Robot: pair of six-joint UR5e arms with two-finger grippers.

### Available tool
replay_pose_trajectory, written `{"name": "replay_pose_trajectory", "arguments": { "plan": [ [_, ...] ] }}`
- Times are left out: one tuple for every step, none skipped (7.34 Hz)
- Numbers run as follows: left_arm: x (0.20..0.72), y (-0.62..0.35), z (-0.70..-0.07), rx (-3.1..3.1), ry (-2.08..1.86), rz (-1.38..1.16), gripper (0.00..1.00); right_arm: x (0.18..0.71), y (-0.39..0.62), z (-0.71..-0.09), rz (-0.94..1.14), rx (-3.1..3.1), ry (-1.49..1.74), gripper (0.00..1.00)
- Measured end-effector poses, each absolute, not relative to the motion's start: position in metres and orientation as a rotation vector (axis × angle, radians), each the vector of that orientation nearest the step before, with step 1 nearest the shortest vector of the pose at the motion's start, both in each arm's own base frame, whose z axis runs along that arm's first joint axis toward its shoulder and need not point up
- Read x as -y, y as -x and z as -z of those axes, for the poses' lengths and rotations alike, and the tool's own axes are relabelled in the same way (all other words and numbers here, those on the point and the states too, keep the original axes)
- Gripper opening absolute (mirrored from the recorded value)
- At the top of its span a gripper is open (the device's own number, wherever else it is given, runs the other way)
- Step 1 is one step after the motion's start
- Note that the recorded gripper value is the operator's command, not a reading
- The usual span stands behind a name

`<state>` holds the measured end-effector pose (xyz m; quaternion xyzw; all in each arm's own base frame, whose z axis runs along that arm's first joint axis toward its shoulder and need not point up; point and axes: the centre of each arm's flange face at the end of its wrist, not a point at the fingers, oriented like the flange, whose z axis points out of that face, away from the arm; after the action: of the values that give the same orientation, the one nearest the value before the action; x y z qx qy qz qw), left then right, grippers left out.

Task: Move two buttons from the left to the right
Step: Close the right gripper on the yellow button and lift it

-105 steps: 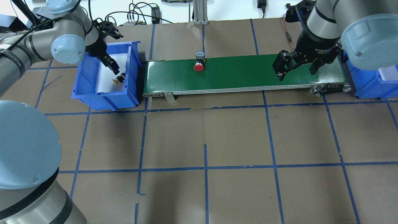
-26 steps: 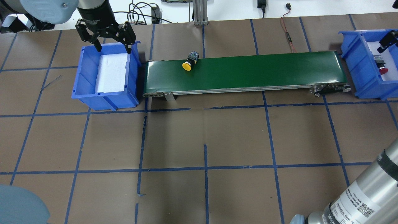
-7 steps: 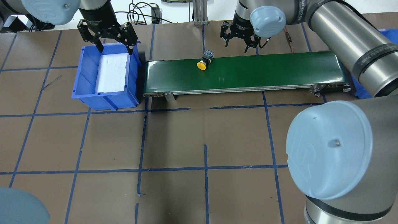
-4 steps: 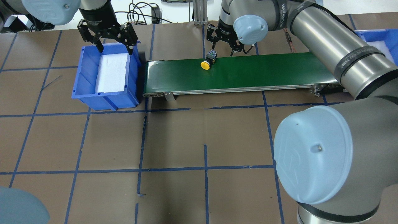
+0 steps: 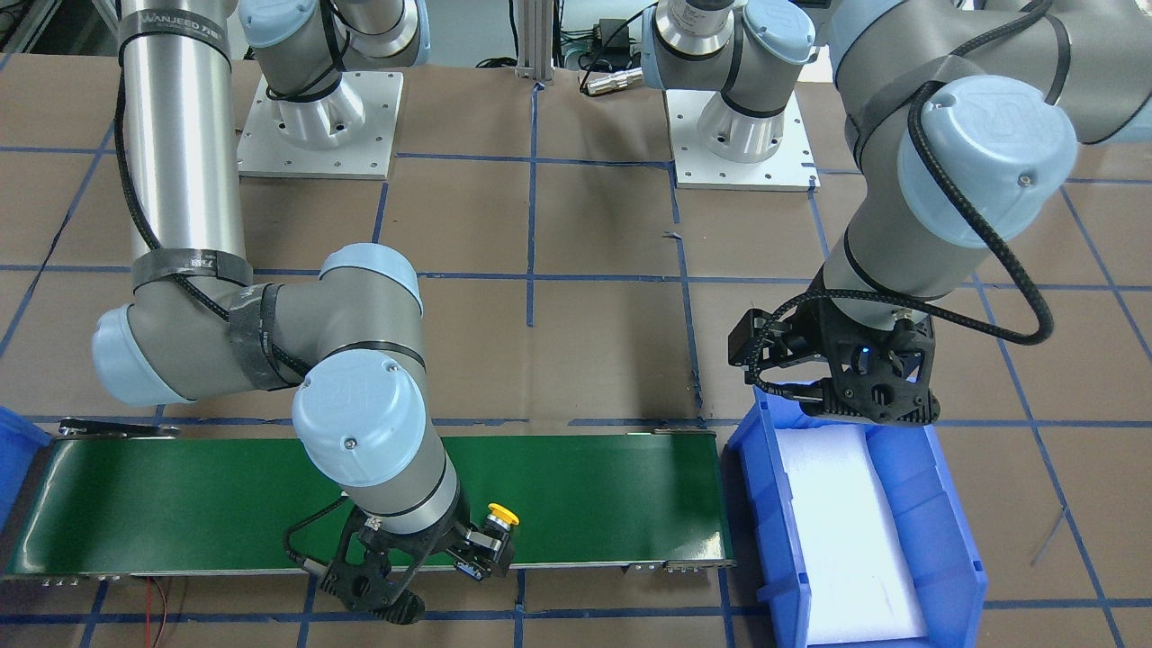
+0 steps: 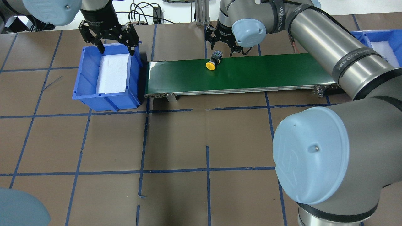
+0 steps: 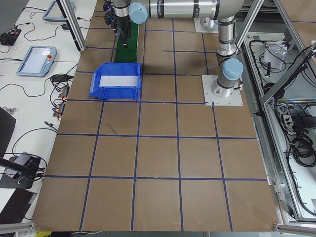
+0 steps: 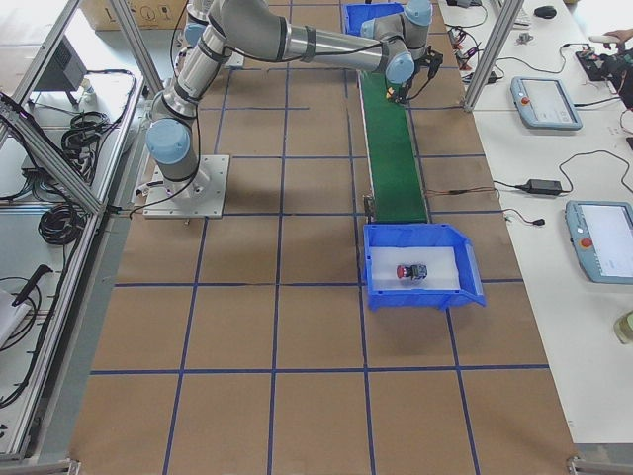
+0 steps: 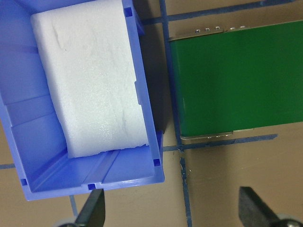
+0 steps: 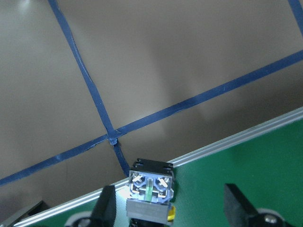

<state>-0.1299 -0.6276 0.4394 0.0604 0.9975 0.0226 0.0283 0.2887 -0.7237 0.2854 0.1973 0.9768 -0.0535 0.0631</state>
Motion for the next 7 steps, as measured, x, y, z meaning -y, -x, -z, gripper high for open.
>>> {"name": "replay_pose_trajectory", "arguments": {
  "plan": [
    [0.628,0.13,-0.44,-3.079,-0.186,-0.069,1.0,0.725,-0.29,-0.282,0.167,-2.952,-0.593,0.83],
    [0.628,0.13,-0.44,-3.079,-0.186,-0.068,1.0,0.725,-0.29,-0.279,0.167,-2.955,-0.589,0.82],
    [0.628,0.13,-0.44,-3.079,-0.186,-0.069,1.0,0.726,-0.29,-0.274,0.162,-2.962,-0.583,0.81],
    [0.628,0.13,-0.44,-3.079,-0.186,-0.069,1.0,0.727,-0.289,-0.268,0.156,-2.969,-0.58,0.7],
    [0.628,0.13,-0.439,-3.079,-0.186,-0.07,1.0,0.728,-0.288,-0.263,0.152,-2.974,-0.581,0.35],
    [0.628,0.13,-0.439,-3.079,-0.186,-0.07,1.0,0.729,-0.286,-0.261,0.149,-2.979,-0.571,0.16],
    [0.628,0.13,-0.44,-3.079,-0.186,-0.069,1.0,0.729,-0.284,-0.26,0.15,-2.989,-0.535,0.1]
  ]
}}
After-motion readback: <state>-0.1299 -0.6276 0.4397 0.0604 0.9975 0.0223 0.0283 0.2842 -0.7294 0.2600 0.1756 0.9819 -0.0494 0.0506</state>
